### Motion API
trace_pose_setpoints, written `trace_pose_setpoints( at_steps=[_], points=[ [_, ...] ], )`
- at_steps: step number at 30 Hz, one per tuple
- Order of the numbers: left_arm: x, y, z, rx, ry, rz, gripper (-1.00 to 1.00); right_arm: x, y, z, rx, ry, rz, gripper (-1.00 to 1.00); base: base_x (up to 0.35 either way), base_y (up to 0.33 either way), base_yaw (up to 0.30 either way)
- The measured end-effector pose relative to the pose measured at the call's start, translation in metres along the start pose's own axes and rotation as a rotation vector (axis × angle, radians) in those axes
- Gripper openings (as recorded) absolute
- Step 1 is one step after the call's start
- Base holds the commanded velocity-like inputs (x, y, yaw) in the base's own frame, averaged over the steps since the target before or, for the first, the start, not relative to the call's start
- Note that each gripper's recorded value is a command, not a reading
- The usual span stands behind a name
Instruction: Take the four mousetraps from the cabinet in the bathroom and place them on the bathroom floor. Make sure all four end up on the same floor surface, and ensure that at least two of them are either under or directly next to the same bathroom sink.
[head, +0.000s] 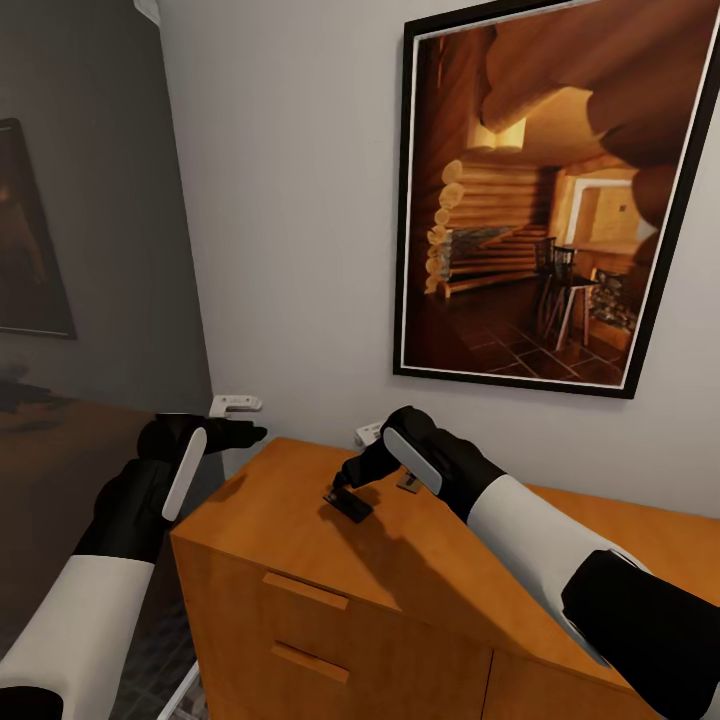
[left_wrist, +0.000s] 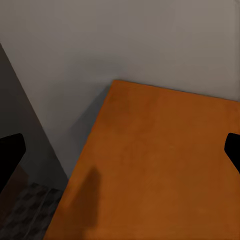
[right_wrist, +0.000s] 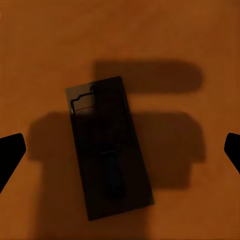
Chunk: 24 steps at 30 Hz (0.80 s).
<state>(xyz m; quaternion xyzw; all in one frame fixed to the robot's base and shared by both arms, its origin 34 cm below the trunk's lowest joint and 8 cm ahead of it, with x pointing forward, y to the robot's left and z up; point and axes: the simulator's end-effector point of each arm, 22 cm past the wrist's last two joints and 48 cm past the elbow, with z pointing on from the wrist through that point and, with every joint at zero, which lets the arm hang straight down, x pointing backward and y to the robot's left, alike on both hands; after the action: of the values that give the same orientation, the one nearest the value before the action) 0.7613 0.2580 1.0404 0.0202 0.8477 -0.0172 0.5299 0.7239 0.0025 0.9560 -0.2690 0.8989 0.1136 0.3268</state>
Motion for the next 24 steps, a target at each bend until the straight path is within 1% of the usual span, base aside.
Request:
trace_pose_setpoints(
  at_steps=[13, 24],
  points=[
    [0.0002, -0.0001, 0.0, 0.0, 0.001, 0.0, 1.0, 0.0006, 0.0004, 0.0005, 0.003, 0.002, -0.004, 1.0, 0.0, 0.0, 0.0],
    [0.0001, -0.0003, 0.0, 0.001, 0.0, 0.0, 1.0, 0.0004, -0.0009, 0.0003, 0.019, 0.001, -0.026, 1.0, 0.0, 0.0, 0.0]
  ],
)
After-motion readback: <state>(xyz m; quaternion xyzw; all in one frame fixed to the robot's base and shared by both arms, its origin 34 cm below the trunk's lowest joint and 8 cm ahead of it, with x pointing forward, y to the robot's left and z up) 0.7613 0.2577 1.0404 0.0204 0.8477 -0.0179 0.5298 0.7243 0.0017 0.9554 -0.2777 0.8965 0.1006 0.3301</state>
